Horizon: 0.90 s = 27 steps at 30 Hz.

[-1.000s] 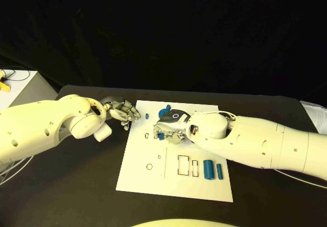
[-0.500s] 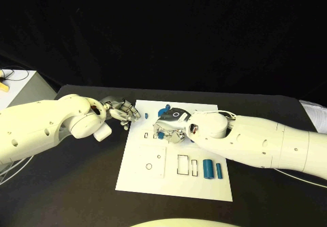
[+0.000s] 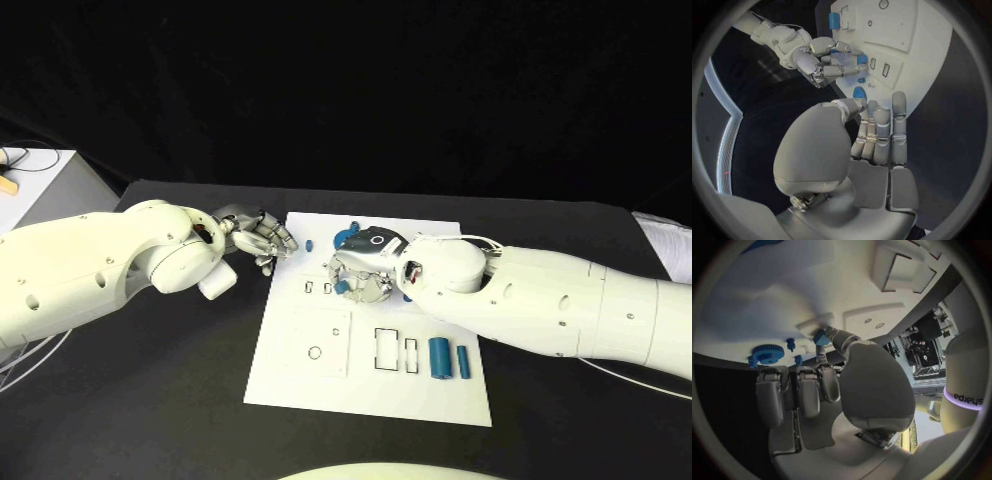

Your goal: Assemble the parts on the task board

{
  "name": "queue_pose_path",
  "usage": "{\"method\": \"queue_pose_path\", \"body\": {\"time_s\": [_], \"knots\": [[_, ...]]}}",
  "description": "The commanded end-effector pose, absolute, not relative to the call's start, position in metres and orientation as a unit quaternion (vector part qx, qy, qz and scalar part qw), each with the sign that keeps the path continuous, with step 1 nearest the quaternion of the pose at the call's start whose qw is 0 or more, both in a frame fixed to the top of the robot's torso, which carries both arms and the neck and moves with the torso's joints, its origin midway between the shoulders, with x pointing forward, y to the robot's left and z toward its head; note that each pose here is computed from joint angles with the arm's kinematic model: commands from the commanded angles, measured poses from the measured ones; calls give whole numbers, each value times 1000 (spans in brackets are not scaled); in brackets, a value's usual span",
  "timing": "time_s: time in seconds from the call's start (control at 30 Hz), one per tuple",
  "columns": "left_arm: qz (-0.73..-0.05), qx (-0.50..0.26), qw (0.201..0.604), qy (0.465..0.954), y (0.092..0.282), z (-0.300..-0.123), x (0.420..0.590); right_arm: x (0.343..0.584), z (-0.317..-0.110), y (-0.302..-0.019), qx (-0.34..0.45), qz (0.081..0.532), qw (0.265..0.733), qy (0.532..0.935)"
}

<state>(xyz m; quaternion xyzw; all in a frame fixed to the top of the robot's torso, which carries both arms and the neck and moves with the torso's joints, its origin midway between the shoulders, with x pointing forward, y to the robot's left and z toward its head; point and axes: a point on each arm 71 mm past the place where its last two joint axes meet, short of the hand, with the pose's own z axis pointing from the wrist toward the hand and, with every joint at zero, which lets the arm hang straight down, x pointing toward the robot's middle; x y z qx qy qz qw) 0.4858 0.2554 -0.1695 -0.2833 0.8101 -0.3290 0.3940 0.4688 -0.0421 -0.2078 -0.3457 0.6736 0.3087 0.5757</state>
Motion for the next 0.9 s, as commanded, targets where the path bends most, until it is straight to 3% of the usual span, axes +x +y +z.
{"method": "queue_pose_path", "body": {"time_s": [0.03,0.9], "knots": [[-333,-280,388,813,253,-169,485,469,-209,-44,-332,308,576,680],[-331,-280,387,814,254,-170,486,468,-216,-57,-313,305,574,693]]}}
